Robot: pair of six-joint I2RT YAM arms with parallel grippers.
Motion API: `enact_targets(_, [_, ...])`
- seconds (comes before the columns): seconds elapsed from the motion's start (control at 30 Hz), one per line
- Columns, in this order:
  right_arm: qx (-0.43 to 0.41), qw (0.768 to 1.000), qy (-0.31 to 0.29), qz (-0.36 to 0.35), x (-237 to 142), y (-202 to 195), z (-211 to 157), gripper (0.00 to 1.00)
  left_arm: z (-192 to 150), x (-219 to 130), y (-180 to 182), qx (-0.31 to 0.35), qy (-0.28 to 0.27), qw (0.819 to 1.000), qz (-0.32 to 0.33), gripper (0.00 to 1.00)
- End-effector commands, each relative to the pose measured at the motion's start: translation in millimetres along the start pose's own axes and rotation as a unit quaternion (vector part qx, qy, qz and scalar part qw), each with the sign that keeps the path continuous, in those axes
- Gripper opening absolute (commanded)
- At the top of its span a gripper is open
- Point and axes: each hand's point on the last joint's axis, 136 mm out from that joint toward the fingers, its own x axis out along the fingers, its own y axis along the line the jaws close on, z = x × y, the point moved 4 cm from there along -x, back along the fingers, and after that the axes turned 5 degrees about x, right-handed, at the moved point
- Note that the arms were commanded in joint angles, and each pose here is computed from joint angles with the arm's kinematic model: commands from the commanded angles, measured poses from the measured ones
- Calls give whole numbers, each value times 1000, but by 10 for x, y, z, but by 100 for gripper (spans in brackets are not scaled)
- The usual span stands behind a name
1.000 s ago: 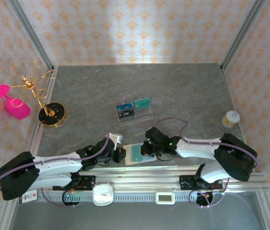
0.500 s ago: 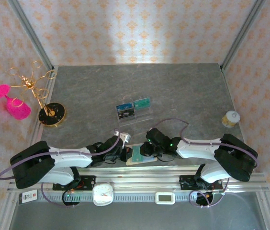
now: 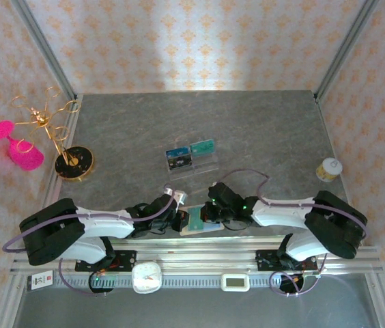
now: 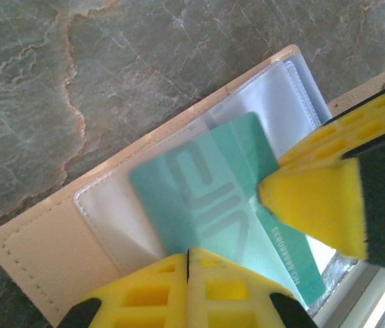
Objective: Take the credit cards out of the card holder
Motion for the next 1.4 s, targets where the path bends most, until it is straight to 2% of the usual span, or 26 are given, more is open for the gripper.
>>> enact_targets(0.0, [25,998,-27,-49,-115,-301,11,0,-108,-27,129,0,15,1000,18,0])
enact_targets(0.1, [39,997,-34,-54,-200,-420,-11,0,-105,-33,134,-1,12,1000,16,0])
enact_targets(0.23, [30,998,-55,-29,-346,-374,19,0,-52,-53,101,-3,0,1000,5,0])
enact_targets(0.4, [10,995,-98,7,-573,-227,115,0,317,-296,-131,3,-82,996,-37,0])
enact_targets(0.53, [-5,986,-152,70,-836,21,247,0,675,-623,-306,-5,-181,979,-96,19])
enact_targets(0.67, [-22,965,-205,162,-1158,408,399,0,965,-974,-473,-18,-280,945,-169,36])
enact_targets(0.77, [-35,944,-237,228,-1406,689,490,0,1095,-1150,-560,-21,-328,922,-207,42])
enact_targets(1.07, [-57,900,-285,323,-1782,1100,620,0,1181,-1356,-576,-50,-379,885,-265,46])
enact_targets(1.37, [-58,884,-297,358,-1840,1253,681,0,1198,-1421,-593,-64,-392,870,-292,46])
